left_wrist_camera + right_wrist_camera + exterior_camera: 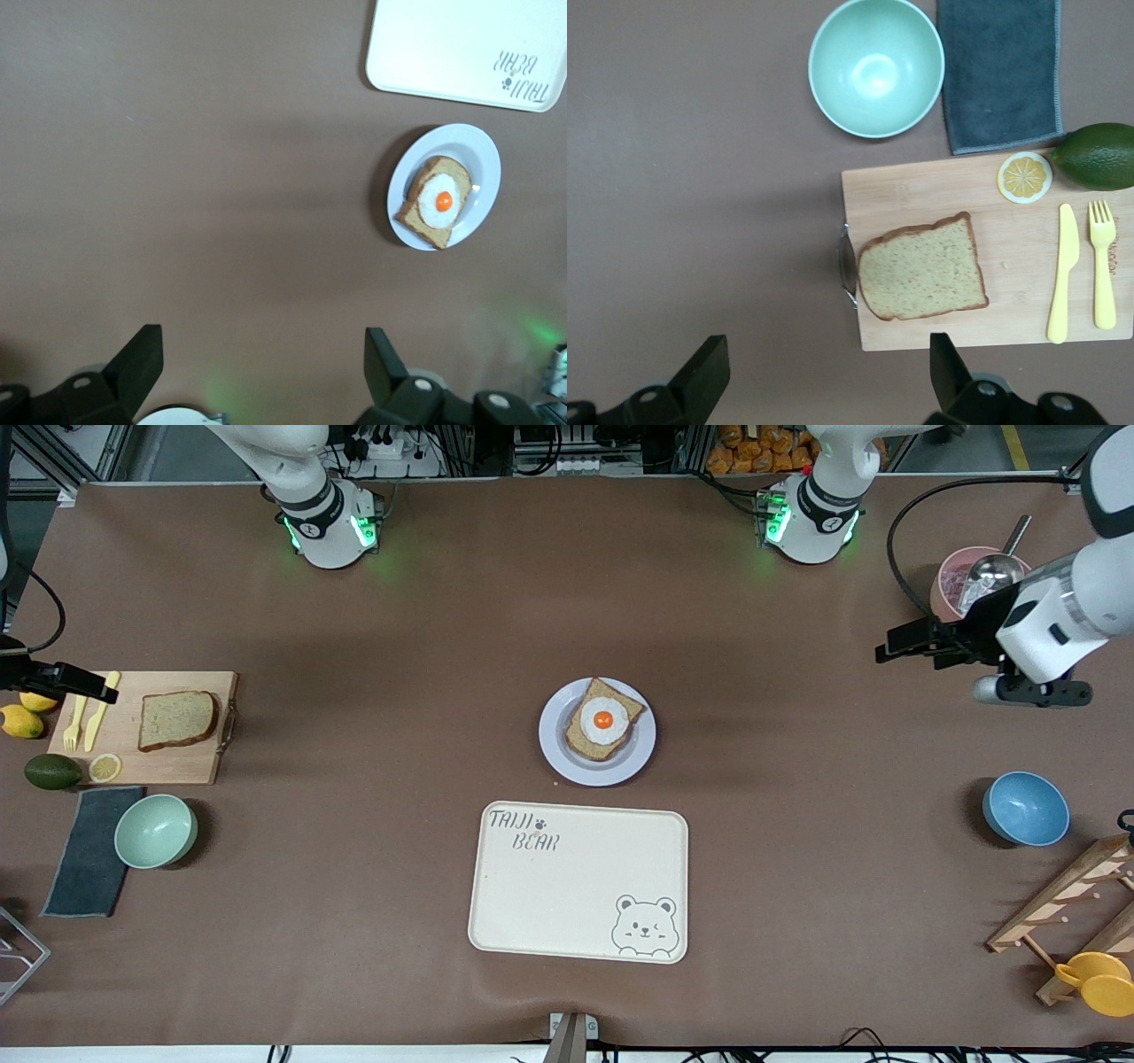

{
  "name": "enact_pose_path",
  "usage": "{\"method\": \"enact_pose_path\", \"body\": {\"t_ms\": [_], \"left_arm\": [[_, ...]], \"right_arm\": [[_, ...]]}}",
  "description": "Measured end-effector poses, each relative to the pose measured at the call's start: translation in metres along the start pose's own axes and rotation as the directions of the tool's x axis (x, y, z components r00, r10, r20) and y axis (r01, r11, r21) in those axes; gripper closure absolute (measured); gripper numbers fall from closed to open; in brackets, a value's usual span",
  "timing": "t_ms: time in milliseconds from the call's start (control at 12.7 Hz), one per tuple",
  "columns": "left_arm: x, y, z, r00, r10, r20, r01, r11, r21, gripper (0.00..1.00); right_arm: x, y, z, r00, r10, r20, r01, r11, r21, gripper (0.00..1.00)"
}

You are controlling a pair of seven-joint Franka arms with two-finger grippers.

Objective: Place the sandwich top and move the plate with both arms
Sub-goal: 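Move the left gripper toward the plate while the right gripper reaches the bread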

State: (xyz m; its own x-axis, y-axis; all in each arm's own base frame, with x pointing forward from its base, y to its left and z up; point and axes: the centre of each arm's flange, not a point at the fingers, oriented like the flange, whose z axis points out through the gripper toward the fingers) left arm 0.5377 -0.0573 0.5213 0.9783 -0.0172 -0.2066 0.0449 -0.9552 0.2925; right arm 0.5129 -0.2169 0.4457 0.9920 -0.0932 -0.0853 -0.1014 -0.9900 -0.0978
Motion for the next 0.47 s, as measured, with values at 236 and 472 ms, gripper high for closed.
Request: {"method": "enact_pose_path", "body": {"t_ms": [236,472], "left_arm": [[0.009,-0.005,0.048,0.999,-0.015,0.048,0.018,0.998,-0.068,0.00],[0.024,-0.003,0.086,0.997,-0.001,0.079,0.012,0.990,-0.138,0.00]], "right_arm": [[-0.007,0.068,0.037,0.999,-0.033,-0.019,0.034,0.998,0.057,0.00],[-0.006,0.112,0.083,0.998,-0.057,-0.021,0.059,0.995,0.075,0.03]]}}
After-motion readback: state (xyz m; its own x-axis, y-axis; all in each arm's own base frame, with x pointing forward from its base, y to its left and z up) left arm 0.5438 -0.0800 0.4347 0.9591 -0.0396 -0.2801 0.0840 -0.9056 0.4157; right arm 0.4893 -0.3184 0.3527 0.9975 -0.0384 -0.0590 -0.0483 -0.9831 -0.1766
